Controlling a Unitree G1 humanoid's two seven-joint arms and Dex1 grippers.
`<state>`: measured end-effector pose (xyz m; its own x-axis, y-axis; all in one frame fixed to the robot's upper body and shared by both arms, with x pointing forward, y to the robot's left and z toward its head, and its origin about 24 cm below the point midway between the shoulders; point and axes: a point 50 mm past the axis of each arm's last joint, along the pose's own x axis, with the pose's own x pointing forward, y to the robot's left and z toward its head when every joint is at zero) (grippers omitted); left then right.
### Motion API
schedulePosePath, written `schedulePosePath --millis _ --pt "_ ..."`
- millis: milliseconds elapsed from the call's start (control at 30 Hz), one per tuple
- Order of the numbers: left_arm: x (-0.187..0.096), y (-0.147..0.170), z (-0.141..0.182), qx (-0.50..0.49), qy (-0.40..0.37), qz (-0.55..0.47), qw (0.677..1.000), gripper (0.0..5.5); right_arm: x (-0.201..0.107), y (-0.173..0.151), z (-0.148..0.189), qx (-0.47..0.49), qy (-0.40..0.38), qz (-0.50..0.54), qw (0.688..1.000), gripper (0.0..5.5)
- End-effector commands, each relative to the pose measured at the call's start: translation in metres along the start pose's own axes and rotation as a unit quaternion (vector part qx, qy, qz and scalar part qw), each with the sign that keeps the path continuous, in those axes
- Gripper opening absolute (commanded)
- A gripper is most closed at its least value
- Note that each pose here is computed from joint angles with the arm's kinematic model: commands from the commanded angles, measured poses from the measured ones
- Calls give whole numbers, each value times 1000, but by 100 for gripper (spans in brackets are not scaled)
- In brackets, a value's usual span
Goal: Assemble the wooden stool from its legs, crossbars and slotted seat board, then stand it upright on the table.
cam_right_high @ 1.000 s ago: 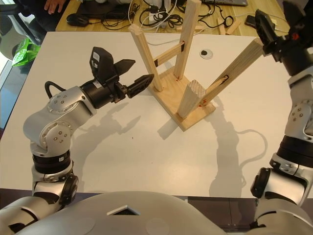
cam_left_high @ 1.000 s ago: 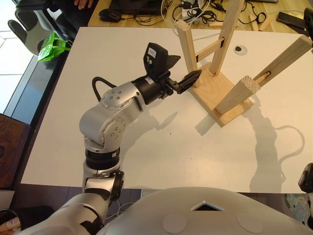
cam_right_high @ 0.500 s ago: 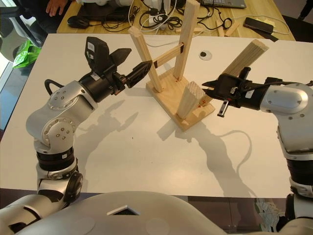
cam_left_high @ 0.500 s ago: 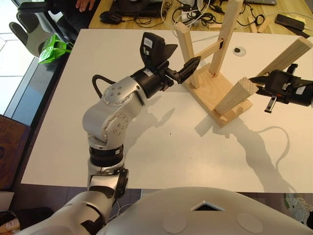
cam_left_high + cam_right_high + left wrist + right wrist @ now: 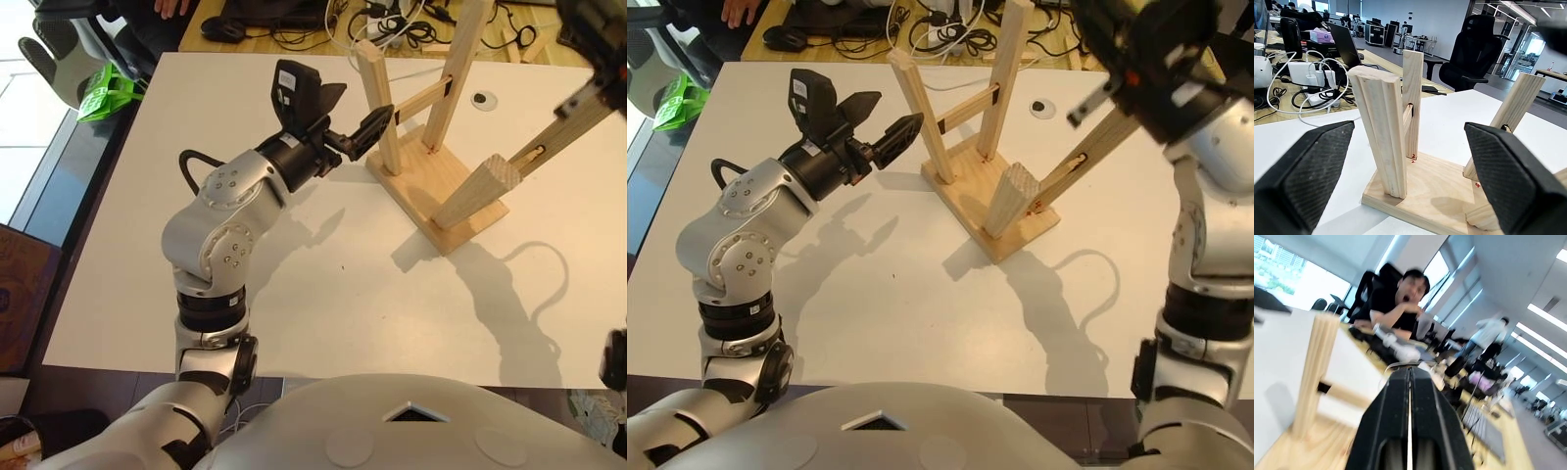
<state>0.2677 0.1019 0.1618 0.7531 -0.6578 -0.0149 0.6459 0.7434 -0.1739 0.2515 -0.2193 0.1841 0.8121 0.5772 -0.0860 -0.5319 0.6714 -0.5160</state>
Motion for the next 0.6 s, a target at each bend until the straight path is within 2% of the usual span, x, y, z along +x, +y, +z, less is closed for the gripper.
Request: schedulePosePath --millis 33,67,133,200,333,433,500,567,600 --pt "2 -1 3 -1 -6 8 1000 416 -6 32 -38 218 85 -6 972 2" --pt "3 -2 4 -2 -7 8 1000 416 -3 44 -43 281 104 7 954 2" --pt "5 1 6 -3 -11 16 1000 416 5 64 -43 336 129 48 932 2" --pt "4 5 5 -4 -12 27 1000 416 12 69 -33 356 112 54 926 2" --pt "4 5 1 -5 -9 30 999 416 16 43 -5 345 3 -16 938 2" --pt "5 5 3 -2 -12 31 999 416 21 12 32 322 -98 -60 940 2" --pt "5 5 3 -3 -13 29 999 416 22 2 48 296 -124 -71 944 2" --pt "5 4 3 -3 -14 27 1000 416 22 8 42 306 -72 -38 948 2" --pt "5 4 4 -3 -14 27 1000 416 19 20 22 318 7 1 948 2"
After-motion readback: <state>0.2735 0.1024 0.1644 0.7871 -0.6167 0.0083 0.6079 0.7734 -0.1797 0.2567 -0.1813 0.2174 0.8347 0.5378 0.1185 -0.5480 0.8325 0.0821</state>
